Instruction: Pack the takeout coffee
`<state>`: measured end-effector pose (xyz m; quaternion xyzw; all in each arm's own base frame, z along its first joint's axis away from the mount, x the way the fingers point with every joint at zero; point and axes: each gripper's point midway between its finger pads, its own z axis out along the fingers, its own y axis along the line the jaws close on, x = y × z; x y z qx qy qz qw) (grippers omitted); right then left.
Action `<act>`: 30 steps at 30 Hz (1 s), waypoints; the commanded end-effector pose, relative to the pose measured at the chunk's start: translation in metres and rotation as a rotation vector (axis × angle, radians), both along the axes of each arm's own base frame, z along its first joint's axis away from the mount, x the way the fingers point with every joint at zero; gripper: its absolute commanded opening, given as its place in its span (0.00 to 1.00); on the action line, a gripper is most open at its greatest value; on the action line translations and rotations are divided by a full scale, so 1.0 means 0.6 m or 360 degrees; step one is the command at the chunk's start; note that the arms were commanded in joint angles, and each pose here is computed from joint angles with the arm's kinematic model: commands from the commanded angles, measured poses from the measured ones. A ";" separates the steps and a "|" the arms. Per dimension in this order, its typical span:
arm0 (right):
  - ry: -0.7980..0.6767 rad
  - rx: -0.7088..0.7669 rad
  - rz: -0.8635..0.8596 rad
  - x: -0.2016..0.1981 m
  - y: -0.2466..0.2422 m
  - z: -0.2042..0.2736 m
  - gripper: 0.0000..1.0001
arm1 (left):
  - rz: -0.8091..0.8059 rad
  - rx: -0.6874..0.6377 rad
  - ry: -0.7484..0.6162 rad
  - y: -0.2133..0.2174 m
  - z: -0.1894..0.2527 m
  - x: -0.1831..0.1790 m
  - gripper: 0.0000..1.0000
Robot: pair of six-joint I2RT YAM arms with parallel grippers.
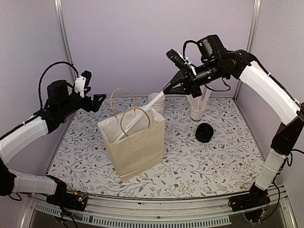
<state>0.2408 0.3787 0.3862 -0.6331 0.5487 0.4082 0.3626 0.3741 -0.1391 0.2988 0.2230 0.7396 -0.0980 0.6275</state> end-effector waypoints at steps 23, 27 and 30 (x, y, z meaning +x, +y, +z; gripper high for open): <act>-0.0016 0.0104 -0.0729 0.199 -0.175 0.012 0.99 | 0.0057 -0.0041 -0.0006 0.013 0.012 0.004 1.00; -0.0040 0.0195 -0.1231 0.286 -0.328 0.006 0.99 | 0.0167 -0.0122 0.0009 0.032 0.019 0.013 1.00; -0.0138 0.0202 -0.1755 0.336 -0.426 -0.005 0.99 | 0.0273 -0.0180 0.0034 0.054 0.020 0.022 1.00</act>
